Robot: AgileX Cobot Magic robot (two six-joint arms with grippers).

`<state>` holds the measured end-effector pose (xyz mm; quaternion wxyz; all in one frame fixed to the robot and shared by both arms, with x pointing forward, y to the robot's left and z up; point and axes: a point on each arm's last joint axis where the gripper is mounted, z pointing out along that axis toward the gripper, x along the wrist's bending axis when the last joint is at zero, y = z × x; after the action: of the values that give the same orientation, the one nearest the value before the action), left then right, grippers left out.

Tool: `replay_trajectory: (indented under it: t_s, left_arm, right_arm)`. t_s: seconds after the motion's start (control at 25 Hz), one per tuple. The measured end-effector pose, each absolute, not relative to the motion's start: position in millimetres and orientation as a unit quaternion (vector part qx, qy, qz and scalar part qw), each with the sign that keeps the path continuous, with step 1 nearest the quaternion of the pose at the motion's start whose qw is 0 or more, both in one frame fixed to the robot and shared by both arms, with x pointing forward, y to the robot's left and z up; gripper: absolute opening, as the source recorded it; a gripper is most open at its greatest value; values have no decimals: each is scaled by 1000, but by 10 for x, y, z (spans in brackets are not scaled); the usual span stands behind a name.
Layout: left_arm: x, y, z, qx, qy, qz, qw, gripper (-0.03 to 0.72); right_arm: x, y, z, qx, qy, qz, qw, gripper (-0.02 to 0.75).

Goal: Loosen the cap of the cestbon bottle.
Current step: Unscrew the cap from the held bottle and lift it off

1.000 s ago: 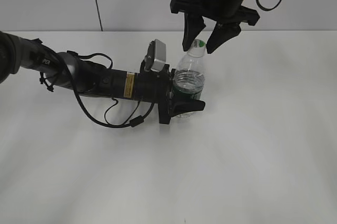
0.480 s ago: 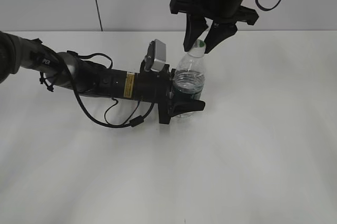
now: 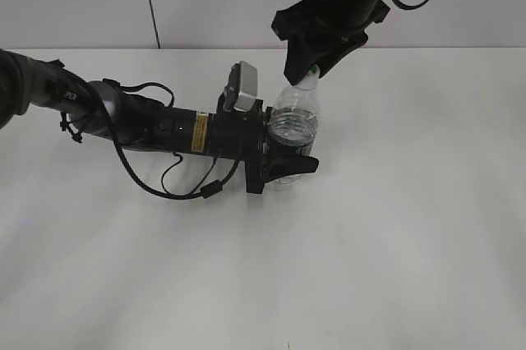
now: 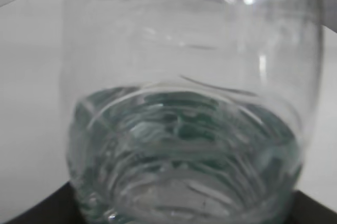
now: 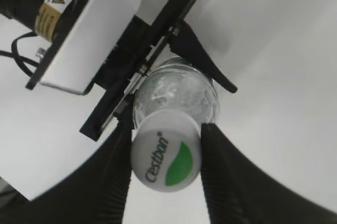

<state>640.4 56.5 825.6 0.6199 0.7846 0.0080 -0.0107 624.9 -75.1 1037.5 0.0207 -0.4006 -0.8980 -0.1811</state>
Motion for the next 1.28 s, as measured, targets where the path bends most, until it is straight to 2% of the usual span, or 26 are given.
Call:
replay_trajectory:
  t_s: [0.84, 1.28]
  left_arm:
    - [6399, 594, 8254, 785, -2, -14, 619, 408]
    - [6411, 630, 8254, 785, -3, -14, 619, 408]
  right_arm:
    - [6244, -741, 10378, -11, -982, -180, -50, 302]
    - [6238, -733, 10376, 117, -976, -168, -74, 302]
